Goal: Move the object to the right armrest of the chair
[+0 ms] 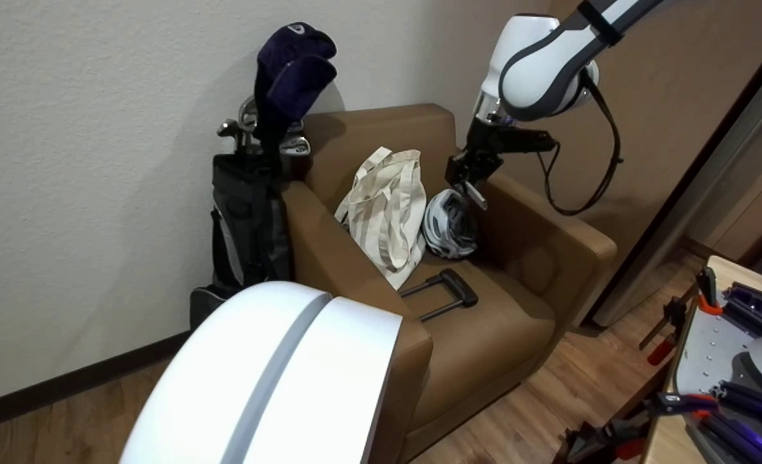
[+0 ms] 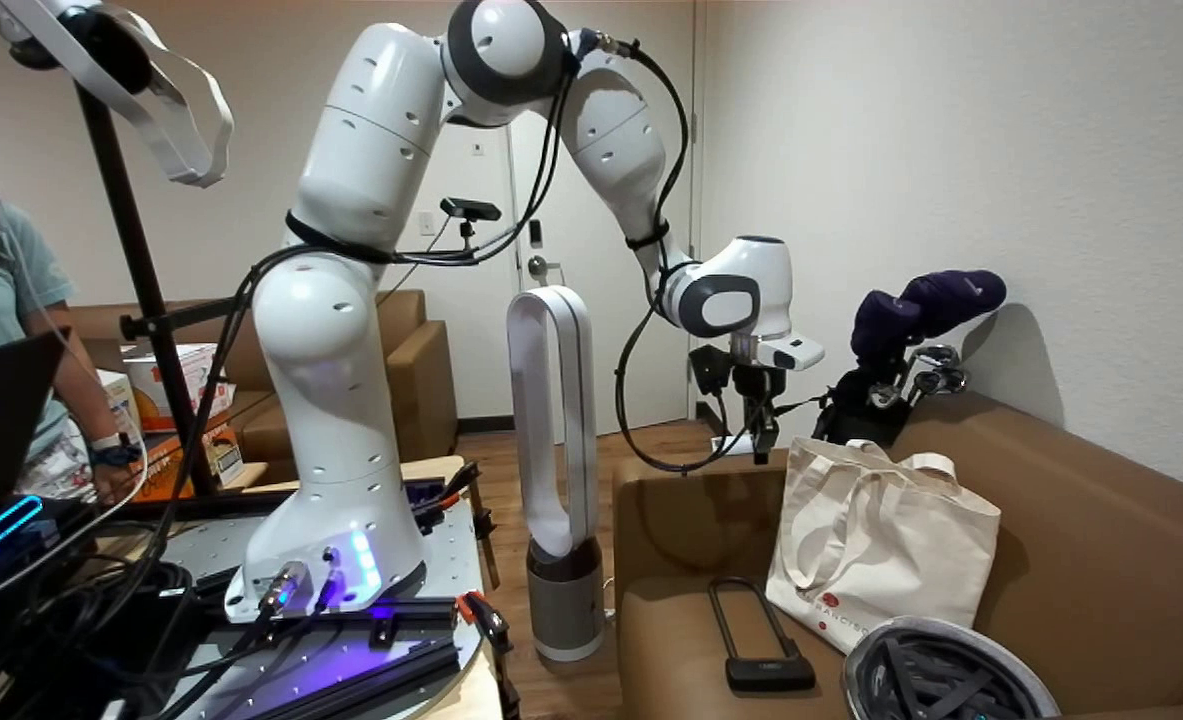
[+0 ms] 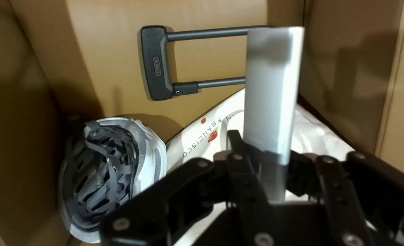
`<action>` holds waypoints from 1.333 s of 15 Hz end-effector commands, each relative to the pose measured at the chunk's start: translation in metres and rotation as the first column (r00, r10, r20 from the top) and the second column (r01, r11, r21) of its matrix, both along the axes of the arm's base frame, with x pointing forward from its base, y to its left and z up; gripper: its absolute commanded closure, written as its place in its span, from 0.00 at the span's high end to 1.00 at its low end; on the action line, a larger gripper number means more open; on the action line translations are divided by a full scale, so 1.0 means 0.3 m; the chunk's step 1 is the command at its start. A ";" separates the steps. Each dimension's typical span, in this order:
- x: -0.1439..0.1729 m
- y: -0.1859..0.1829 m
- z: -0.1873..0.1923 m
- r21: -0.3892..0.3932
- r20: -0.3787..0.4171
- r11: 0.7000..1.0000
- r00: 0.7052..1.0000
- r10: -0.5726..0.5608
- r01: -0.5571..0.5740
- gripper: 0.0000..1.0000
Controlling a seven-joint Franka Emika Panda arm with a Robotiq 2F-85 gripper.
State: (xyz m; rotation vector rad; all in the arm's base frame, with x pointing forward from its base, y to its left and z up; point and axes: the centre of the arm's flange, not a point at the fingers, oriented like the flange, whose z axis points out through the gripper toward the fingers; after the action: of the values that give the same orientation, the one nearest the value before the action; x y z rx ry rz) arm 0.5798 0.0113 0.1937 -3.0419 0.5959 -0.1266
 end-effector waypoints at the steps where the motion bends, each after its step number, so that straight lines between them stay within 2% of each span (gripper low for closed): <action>1: 0.001 0.004 0.001 0.001 0.001 1.000 1.000 0.002 -0.002 0.13; 4: -0.002 0.010 -0.016 0.002 -0.008 1.000 1.000 0.005 -0.005 0.13; 5: 0.008 -0.011 -0.019 0.004 0.015 1.000 1.000 0.009 -0.009 0.05; 8: 0.014 -0.141 0.007 -0.100 0.054 0.994 0.998 -0.030 0.036 0.05; 13: 0.023 -0.512 0.074 -0.217 0.060 0.976 0.998 -0.014 0.027 0.05; 17: 0.039 -0.831 0.145 -0.271 0.008 0.960 0.997 0.076 -0.071 0.04; 20: 0.014 -1.070 0.191 -0.280 -0.024 0.956 0.996 0.084 -0.088 0.04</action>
State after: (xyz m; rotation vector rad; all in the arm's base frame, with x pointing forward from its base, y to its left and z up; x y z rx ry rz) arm 0.5752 -0.2485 0.2436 -3.3057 0.5587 -0.2538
